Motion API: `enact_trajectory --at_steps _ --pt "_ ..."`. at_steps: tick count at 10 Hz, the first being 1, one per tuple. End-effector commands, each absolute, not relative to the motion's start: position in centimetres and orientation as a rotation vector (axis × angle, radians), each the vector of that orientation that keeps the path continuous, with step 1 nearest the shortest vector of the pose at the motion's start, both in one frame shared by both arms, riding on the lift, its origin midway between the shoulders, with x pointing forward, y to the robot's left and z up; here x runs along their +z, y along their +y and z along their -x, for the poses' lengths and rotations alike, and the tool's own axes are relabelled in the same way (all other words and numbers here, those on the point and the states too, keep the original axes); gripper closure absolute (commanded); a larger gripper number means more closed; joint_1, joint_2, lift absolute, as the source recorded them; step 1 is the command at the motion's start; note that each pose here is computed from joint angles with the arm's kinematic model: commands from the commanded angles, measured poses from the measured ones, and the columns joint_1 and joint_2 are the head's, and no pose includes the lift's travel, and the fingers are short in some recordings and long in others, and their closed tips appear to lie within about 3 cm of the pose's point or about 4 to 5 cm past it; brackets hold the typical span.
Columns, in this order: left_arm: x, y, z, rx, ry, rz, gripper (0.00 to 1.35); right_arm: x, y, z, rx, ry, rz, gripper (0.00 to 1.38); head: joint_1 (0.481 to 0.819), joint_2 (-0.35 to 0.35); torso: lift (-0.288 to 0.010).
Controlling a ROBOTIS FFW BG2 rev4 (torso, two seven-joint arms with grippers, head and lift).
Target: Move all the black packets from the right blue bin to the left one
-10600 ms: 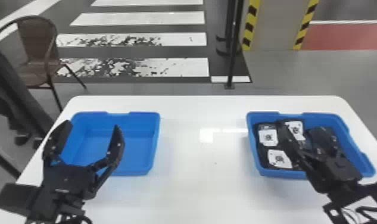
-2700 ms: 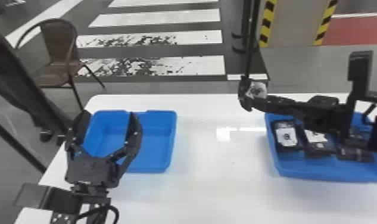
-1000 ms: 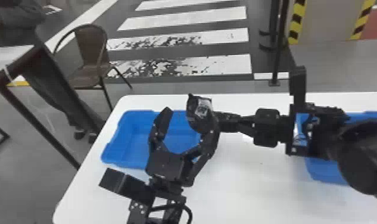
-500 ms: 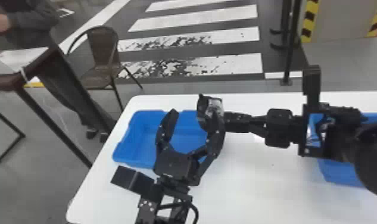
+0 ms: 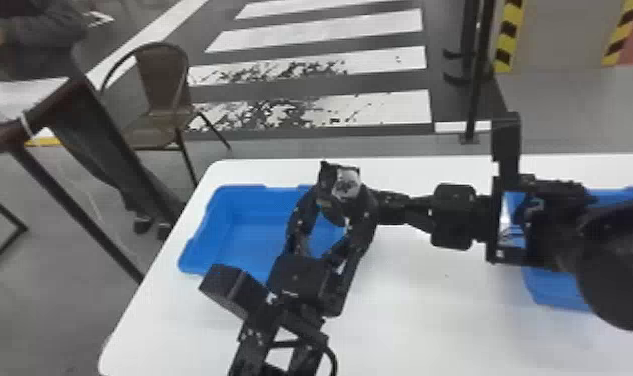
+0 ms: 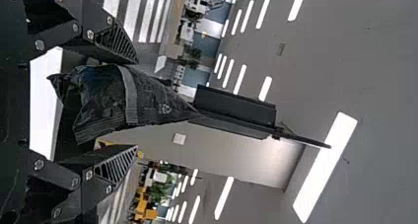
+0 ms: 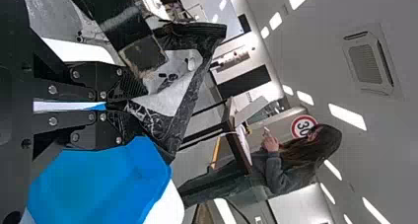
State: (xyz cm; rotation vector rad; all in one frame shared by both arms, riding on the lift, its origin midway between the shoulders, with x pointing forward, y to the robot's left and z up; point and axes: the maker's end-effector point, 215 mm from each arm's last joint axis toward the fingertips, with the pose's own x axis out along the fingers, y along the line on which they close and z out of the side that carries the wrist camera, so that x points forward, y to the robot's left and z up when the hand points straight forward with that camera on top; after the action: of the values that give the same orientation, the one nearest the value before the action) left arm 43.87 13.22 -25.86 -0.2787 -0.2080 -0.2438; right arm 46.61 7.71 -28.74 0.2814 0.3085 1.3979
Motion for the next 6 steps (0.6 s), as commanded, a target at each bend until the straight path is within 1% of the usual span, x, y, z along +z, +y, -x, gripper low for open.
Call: enact_trajectory --at_steps 1,5,6 --pt "-25.2 13.3 -43.7 -0.237 -0.205 0.239 1.22 -28.8 7.7 -46.5 1.399 0.31 -0.286 1.09 0.695 0.254 -0.14" --pt "-23.8 14.0 -43.2 -0.221 -0.259 0.211 1.22 -28.9 7.7 -46.4 1.4 0.312 -0.29 1.07 0.695 0.262 -0.14" --pt "-23.7 14.2 -43.2 -0.213 -0.265 0.208 1.22 -29.0 7.7 -46.5 1.397 0.312 -0.294 0.82 0.695 0.264 -0.14"
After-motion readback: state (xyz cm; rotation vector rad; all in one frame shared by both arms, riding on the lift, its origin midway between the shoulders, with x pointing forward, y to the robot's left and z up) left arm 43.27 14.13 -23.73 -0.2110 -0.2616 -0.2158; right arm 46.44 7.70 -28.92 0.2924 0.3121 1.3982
